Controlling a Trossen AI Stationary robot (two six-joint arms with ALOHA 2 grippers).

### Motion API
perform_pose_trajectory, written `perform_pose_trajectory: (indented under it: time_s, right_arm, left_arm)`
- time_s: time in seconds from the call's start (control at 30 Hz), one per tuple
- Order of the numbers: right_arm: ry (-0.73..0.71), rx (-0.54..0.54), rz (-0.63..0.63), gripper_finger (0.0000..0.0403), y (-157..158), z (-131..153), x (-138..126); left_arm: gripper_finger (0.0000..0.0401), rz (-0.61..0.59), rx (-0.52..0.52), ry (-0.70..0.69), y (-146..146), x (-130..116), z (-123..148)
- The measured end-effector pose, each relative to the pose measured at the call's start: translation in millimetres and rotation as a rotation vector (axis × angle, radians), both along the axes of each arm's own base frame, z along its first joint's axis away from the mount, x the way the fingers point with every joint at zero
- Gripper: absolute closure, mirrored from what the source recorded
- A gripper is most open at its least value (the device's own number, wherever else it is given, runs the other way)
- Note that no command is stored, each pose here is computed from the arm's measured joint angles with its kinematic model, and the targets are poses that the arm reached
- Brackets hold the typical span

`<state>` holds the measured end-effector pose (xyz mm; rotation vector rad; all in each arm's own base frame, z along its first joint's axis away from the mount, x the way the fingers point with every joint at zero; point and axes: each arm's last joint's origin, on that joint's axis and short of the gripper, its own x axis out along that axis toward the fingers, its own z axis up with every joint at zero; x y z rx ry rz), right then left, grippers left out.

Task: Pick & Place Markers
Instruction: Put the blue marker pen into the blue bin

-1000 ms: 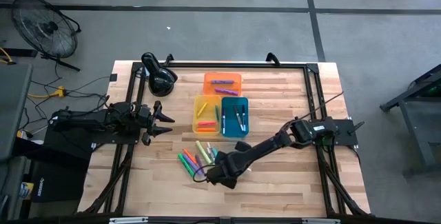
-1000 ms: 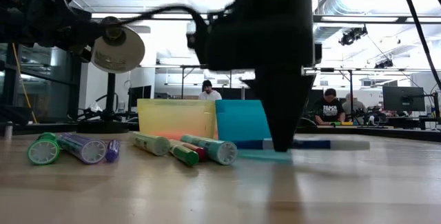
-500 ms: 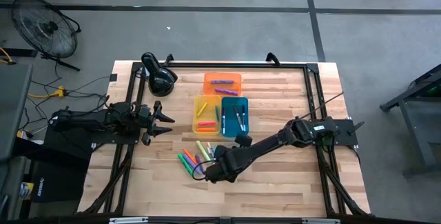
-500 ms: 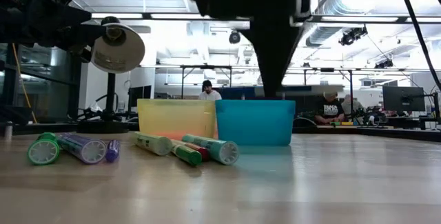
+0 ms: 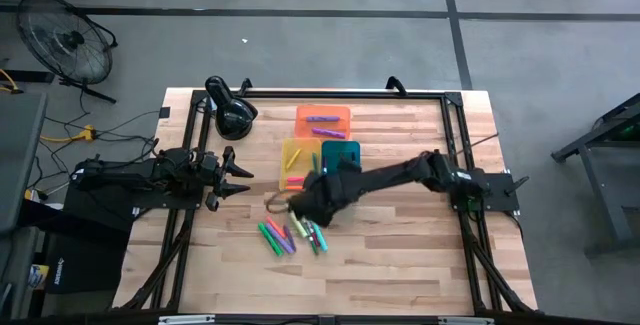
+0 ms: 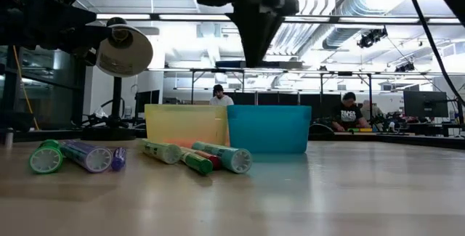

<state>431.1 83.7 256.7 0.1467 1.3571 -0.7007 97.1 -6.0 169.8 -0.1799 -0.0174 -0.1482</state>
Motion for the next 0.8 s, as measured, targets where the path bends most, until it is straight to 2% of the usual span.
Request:
perform_pose_trajectory:
  time_s: [0.4, 0.6, 0.8]
  right_arm:
    - [-0.030, 0.001, -0.209, 0.0381, -62.1, 1.2, 6.2]
    - [0.010, -0.005, -0.306, 0.0385, -79.5, -2.4, -11.8]
    - [-0.049, 0.044, -0.356, 0.0376, -92.5, -16.8, -21.2]
  left_arm:
    - [0.0231, 0.000, 0.000, 0.000, 0.0, 0.0, 0.0]
    - [0.0231, 0.000, 0.000, 0.000, 0.0, 0.0, 0.0]
    - [0.0231, 0.000, 0.000, 0.000, 0.0, 0.0, 0.0]
